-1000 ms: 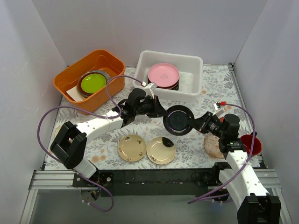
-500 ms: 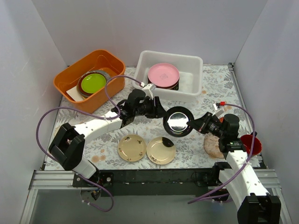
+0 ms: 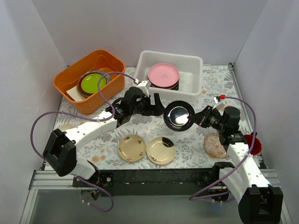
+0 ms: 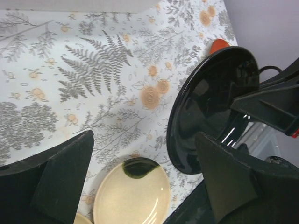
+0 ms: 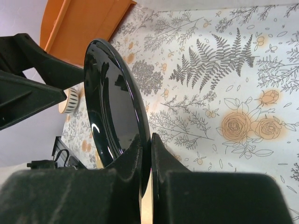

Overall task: Place the plates into the plastic bin on the countertop
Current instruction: Place the plate in the plastic bin.

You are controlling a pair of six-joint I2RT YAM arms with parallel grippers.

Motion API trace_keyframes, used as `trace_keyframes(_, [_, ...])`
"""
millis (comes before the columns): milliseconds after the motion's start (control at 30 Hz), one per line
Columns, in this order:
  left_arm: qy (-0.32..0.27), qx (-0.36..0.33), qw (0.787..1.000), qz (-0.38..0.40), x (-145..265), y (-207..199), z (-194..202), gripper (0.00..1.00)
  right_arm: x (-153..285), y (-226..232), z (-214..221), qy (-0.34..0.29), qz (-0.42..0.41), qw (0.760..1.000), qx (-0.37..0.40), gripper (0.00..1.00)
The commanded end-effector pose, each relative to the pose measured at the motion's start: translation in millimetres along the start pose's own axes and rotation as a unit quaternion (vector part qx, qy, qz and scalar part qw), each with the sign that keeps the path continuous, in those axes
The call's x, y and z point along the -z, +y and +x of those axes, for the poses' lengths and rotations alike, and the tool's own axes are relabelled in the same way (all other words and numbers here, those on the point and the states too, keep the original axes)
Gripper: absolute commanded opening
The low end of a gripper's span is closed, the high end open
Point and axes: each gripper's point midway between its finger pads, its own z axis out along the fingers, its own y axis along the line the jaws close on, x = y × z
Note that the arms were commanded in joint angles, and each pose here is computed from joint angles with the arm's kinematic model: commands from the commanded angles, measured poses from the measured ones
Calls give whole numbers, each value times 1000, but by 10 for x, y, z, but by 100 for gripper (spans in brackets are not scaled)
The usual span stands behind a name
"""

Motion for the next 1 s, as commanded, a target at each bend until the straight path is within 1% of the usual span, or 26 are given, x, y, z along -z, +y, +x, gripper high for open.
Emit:
trace_keyframes(0, [-37, -29, 998, -49, 264, 72, -253, 93, -37, 232, -361, -36, -24, 998, 46, 1])
trace_keyframes(33, [-46, -34, 996, -72, 285, 149, -291, 95, -43, 265, -407, -39, -28, 998, 49, 1])
trace_keyframes(133, [-36, -38, 993, -104, 358, 289, -215, 98, -96, 266, -484, -39, -26, 998, 50, 1])
trace_keyframes(267, [-27, -36, 990, -136, 457, 461, -84, 98, -185, 326, -713, -45, -24, 997, 57, 1])
trace_keyframes(367, [-19, -33, 991, -130, 511, 502, 41, 98, -251, 308, -855, -49, -9, 997, 53, 1])
trace_keyframes(433, [-11, -31, 992, -123, 525, 504, 123, 98, -338, 342, -1030, -52, -7, 997, 55, 1])
trace_keyframes(467, [-8, -27, 992, -123, 537, 518, 164, 98, -417, 288, -1069, -48, -1, 998, 50, 1])
trace_keyframes(533, [-3, -23, 992, -124, 543, 546, 219, 98, -473, 397, -1301, -63, -10, 996, 61, 1])
trace_keyframes(567, [3, -22, 992, -126, 548, 576, 274, 98, -568, 330, -1335, -56, -5, 997, 53, 1])
trace_keyframes(600, [5, -18, 992, -126, 550, 584, 300, 98, -596, 437, -1507, -68, -14, 996, 61, 1])
trace_keyframes(700, [17, -9, 992, -126, 565, 622, 419, 98, -798, 358, -1681, -60, -4, 997, 45, 1])
trace_keyframes(733, [20, -7, 992, -126, 570, 632, 452, 98, -826, 470, -1866, -73, -12, 996, 56, 1])
trace_keyframes(767, [21, -4, 992, -126, 576, 641, 473, 98, -942, 378, -1888, -64, -6, 997, 48, 1])
trace_keyframes(800, [23, -1, 992, -126, 602, 659, 513, 98, -986, 364, -1941, -64, -4, 997, 47, 1])
trace_keyframes(833, [23, 2, 992, -126, 611, 665, 532, 98, -1016, 451, -2096, -74, -11, 996, 55, 1])
trace_keyframes(867, [23, 5, 992, -125, 626, 665, 544, 98, -1128, 353, -2097, -65, -6, 997, 45, 1])
trace_keyframes(933, [25, 9, 992, -125, 660, 687, 597, 98, -1200, 389, -2242, -72, -9, 996, 48, 1])
trace_keyframes(967, [24, 11, 992, -125, 673, 693, 611, 98, -1294, 309, -2250, -67, -5, 997, 41, 1])
